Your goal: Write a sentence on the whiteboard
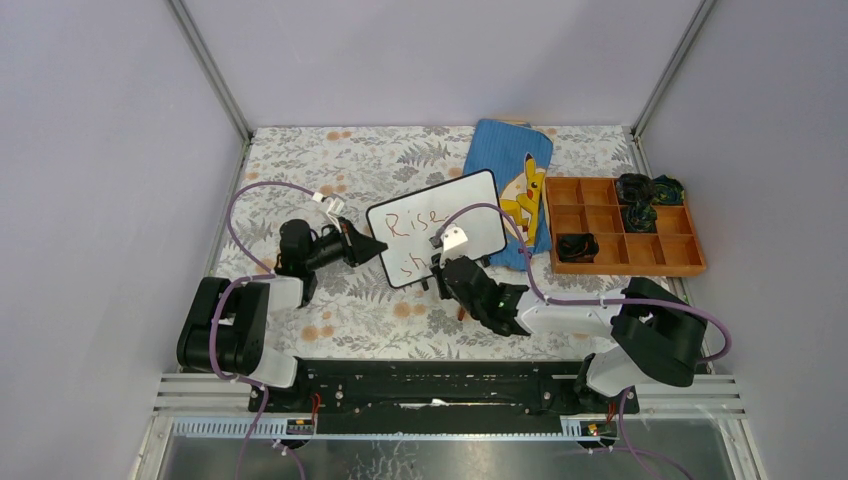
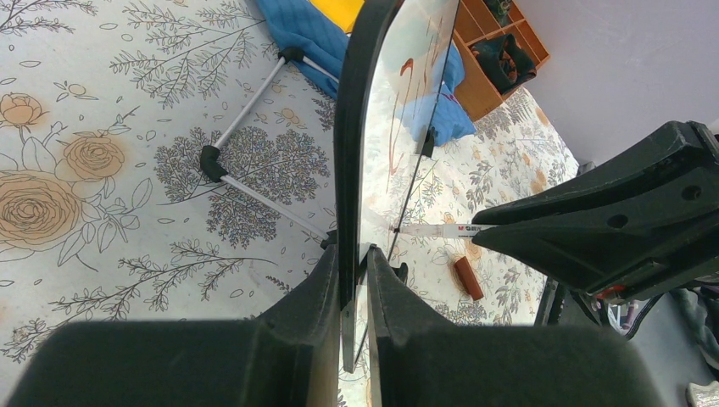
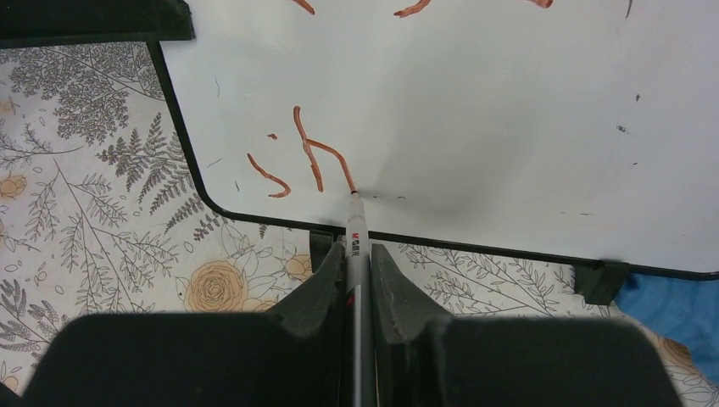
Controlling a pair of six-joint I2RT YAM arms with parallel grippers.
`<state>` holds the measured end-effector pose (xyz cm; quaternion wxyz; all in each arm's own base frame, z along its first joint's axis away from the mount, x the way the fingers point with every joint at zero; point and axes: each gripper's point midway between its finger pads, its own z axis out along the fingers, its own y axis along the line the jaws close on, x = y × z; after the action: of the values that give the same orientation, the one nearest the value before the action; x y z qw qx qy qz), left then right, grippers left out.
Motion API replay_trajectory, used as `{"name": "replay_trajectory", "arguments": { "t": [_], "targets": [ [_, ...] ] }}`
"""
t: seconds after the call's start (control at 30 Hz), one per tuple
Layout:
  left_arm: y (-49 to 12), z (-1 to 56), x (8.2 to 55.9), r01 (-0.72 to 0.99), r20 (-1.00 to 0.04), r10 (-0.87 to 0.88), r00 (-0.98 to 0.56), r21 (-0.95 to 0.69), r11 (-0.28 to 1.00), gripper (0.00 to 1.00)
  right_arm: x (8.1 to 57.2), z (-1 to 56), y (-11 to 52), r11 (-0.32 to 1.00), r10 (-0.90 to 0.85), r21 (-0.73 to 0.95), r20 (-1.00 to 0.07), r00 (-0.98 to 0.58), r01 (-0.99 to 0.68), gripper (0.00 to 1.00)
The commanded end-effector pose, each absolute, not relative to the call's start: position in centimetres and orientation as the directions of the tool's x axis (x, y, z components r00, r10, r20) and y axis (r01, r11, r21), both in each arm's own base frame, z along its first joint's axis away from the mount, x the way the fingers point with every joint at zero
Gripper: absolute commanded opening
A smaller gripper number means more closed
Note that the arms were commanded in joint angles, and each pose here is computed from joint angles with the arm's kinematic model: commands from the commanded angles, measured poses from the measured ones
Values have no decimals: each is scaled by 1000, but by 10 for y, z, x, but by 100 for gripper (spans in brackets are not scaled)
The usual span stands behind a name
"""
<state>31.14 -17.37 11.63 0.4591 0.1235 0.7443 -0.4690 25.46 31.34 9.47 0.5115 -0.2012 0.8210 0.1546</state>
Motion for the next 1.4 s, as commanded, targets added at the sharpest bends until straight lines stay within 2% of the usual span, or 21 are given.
{"name": "replay_trajectory", "arguments": {
  "t": [0.0, 0.37, 0.53, 0.77, 1.37],
  "targets": [
    [-175, 90, 304, 564, -763, -208, -612, -606, 562, 0, 261, 99, 303, 891, -146, 54, -906, -397, -451, 0],
    [-175, 90, 303, 564, -762, -207, -614, -606, 561, 0, 256, 156, 306, 867, -13, 167, -935, -355, -470, 0],
    [-175, 90, 303, 565, -763, -206, -613, -605, 561, 0, 258, 173, 295, 882, 20, 168, -947, -320, -441, 0],
    [-175, 89, 303, 562, -761, -205, -616, -607, 562, 0, 264, 169, 280, 899, 48, 171, -953, -298, -403, 0],
    [-176, 88, 303, 565, -763, -193, -617, -600, 567, 0, 277, 163, 316, 873, 24, 166, -954, -300, -459, 0]
  ]
}}
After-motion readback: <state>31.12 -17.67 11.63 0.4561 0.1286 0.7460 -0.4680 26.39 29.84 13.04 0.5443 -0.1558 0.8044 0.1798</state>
